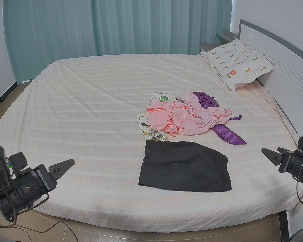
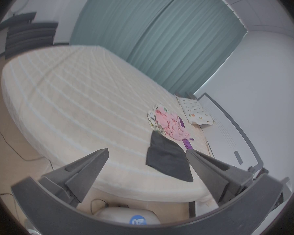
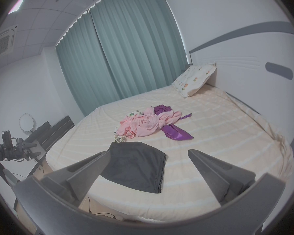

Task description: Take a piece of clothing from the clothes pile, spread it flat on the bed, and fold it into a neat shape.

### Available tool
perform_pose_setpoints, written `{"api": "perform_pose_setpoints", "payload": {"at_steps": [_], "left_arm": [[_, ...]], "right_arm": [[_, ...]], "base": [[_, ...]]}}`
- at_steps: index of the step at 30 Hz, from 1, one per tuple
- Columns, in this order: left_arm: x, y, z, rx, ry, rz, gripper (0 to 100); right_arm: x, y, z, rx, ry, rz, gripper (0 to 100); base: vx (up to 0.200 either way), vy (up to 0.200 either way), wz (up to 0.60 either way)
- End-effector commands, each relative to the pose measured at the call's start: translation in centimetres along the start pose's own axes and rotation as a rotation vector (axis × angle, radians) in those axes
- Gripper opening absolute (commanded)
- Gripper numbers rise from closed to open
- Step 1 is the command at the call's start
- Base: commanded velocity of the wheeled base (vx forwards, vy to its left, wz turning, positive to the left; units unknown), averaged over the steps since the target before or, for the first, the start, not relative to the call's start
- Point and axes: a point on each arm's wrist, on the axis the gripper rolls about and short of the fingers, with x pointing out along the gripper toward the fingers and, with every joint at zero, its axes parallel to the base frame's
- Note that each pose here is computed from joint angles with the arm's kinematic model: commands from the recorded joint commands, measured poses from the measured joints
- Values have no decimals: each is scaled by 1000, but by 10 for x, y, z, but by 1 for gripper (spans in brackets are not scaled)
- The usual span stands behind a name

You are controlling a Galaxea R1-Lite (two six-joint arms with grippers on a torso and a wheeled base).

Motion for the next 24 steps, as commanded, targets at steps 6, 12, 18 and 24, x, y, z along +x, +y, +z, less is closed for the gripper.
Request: {"api": "perform_pose_setpoints", "payload": {"at_steps": [6,12,18,24], "left_arm": [[-110,44,-22,258,-326,67,100],[-131,60,-37,394,-388,194,100],[-144,67,-50,532,-514,324,100],[-144,74,-68,597,-572,493,100]], "right_arm": [[-110,14,-45,-51,-152,18,100],[-137,14,-79,-85,-74,85,100],[-154,10,-103,-204,-114,98,100],[-159,10,-106,-222,-144,100,100]], "base": [[0,0,0],[0,0,0],[0,0,0],[0,0,0]]}}
